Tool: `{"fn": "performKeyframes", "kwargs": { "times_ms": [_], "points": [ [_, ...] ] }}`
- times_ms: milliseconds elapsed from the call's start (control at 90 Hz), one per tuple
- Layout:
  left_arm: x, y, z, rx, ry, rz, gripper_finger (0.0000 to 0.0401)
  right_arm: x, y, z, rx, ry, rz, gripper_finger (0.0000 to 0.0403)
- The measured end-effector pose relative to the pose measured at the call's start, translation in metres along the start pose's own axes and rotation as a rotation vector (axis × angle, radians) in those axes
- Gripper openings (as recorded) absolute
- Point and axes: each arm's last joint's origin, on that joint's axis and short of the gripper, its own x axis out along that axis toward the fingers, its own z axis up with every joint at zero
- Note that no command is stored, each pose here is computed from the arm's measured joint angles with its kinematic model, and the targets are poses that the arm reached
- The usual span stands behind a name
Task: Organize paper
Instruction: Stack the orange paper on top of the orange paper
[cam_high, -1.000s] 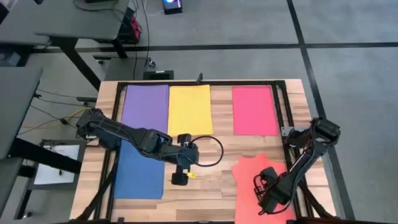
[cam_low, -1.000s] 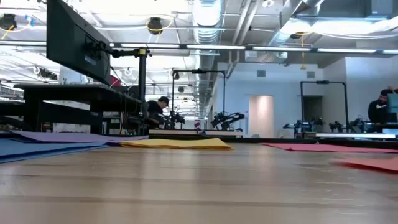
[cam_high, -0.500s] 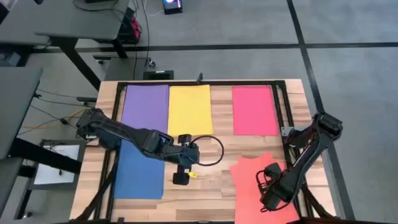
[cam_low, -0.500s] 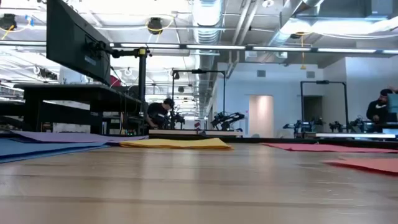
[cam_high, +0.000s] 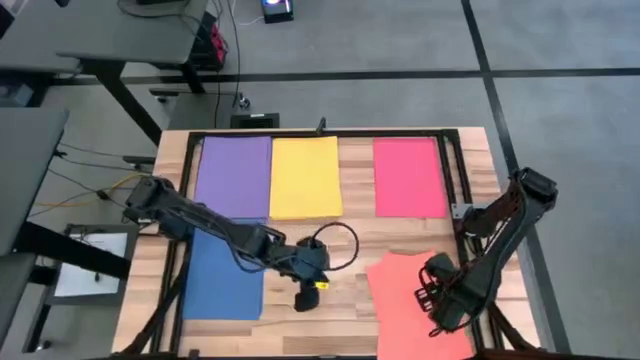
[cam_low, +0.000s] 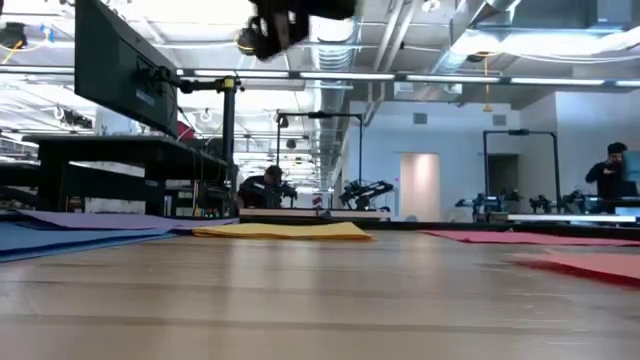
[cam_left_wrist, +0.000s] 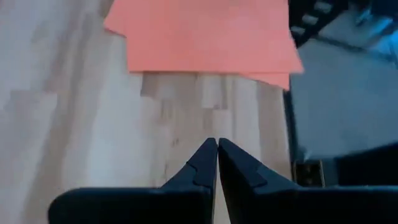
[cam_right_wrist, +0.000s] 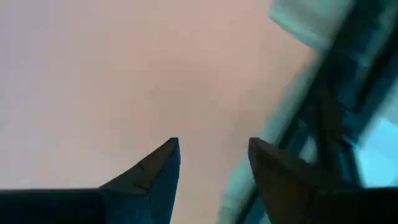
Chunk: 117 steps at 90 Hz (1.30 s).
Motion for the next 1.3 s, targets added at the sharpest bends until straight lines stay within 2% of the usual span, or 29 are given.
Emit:
{"fn": "performKeyframes", "kwargs": {
  "times_ms": [100, 189, 233, 356, 522, 611, 700, 778, 967, 1300],
  "points": [
    [0.034, 0.003, -0.015, -0.011, 0.073, 0.016, 0.0, 0.001, 0.011, -0.004, -0.138, -0.107, 0.162, 0.0179],
    [0.061, 0.003, -0.03, -0.024, 0.164, 0.042, 0.0, 0.002, 0.027, -0.004, -0.356, -0.201, 0.278, 0.0179],
    [0.067, 0.0, -0.03, -0.047, 0.172, 0.04, 0.0, 0.004, 0.036, -0.001, -0.496, -0.233, 0.312, 0.0179],
    [0.064, -0.016, -0.022, -0.059, 0.151, 0.011, 0.0, 0.011, 0.06, 0.015, -0.822, -0.309, 0.328, 0.0179],
    [0.061, -0.025, -0.028, -0.065, 0.153, 0.048, 0.0, 0.026, 0.09, 0.053, -1.122, -0.41, 0.284, 0.0179],
    [0.055, -0.025, -0.031, -0.097, 0.188, 0.088, 0.0, 0.039, 0.106, 0.075, -1.176, -0.436, 0.265, 0.017],
    [0.048, -0.026, -0.038, -0.119, 0.249, 0.136, 0.0, 0.054, 0.121, 0.091, -1.218, -0.414, 0.313, 0.0146],
    [0.041, -0.027, -0.04, -0.139, 0.274, 0.16, 0.0, 0.068, 0.132, 0.102, -1.209, -0.377, 0.351, 0.0112],
    [0.025, -0.028, -0.048, -0.14, 0.356, 0.243, 0.0, 0.09, 0.135, 0.111, -1.203, -0.314, 0.295, 0.0012],
    [0.018, -0.027, -0.053, -0.096, 0.409, 0.277, 0.0, 0.094, 0.12, 0.11, -1.243, -0.217, 0.15, 0.0001]
  ]
}}
